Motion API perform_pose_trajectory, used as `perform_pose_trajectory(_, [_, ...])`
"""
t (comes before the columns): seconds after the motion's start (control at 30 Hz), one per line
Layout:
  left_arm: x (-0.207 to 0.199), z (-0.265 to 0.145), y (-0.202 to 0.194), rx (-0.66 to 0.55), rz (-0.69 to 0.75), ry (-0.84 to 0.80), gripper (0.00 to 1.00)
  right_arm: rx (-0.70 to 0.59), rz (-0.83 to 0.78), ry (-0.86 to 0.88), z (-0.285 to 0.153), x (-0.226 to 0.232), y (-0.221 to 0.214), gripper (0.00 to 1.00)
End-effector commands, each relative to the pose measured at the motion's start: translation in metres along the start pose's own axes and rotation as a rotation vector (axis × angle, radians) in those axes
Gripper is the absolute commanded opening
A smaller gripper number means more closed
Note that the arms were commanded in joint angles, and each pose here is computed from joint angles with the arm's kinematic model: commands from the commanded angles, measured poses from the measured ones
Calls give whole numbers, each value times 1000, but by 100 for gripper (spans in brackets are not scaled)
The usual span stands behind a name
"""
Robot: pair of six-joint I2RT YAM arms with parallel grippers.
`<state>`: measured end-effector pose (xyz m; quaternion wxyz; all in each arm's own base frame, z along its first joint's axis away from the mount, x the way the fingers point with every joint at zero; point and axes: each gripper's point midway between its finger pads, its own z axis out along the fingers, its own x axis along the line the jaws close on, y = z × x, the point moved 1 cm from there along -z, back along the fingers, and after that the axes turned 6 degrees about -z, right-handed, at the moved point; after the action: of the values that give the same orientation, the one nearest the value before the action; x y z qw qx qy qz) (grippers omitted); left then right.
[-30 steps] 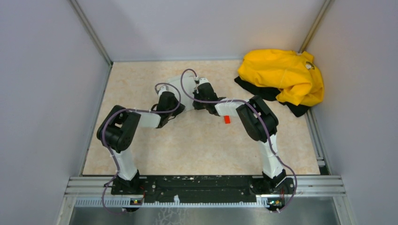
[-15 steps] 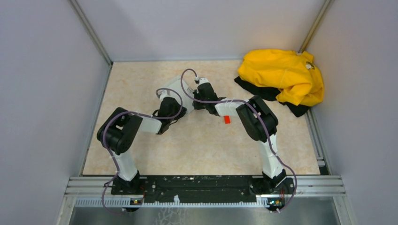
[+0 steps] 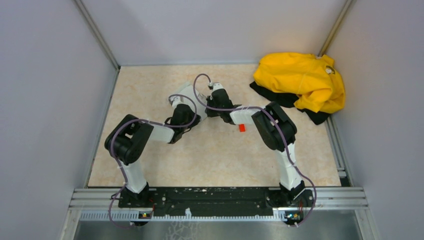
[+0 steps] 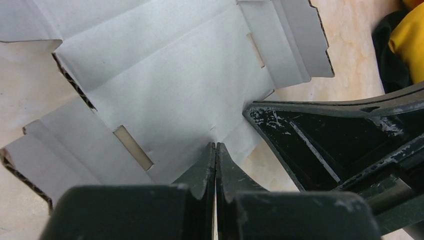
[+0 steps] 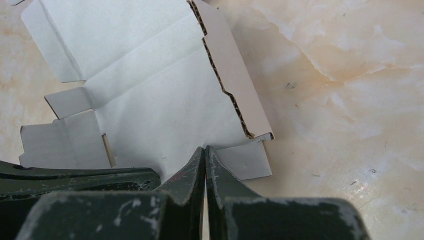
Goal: Fold the paper box
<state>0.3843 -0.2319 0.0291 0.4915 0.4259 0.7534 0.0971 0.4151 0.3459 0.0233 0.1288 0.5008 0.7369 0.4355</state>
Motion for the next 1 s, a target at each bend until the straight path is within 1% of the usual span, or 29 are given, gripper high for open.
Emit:
perform_pose_trajectory(0.0, [67,-10,-60,206,97,211,0,604,-14,-140,-50,-46,-180,0])
perform_pose_trajectory(0.13, [69,-8,-62,217,109,223,0,580,-12,-118,-53,-40,-170,0])
perform_pose_trajectory(0.47, [77,-11,-66,225,103,239,0,601,2,-111,-52,-39,-176,0])
perform_pose_trajectory(0.57, [78,-12,-66,224,101,238,0,590,12,-92,-54,-35,-171,0])
perform_pose_trajectory(0.67, [71,-14,-56,217,107,224,0,540,19,-64,-62,-28,-147,0])
perform_pose_trajectory(0.77, [50,-22,-35,208,114,173,0,469,21,-24,-80,-17,-110,2])
perform_pose_trajectory(0.83, [33,-28,-17,209,119,141,5,422,16,5,-96,-9,-82,5])
perform_pose_trajectory(0.9, [16,-34,2,210,125,97,13,370,10,45,-114,2,-53,9])
perform_pose_trajectory(0.93, [9,-38,10,209,131,82,16,346,4,65,-123,8,-39,11])
perform_pose_trajectory(0.97, [0,-41,18,206,141,63,22,327,-3,78,-131,13,-27,13])
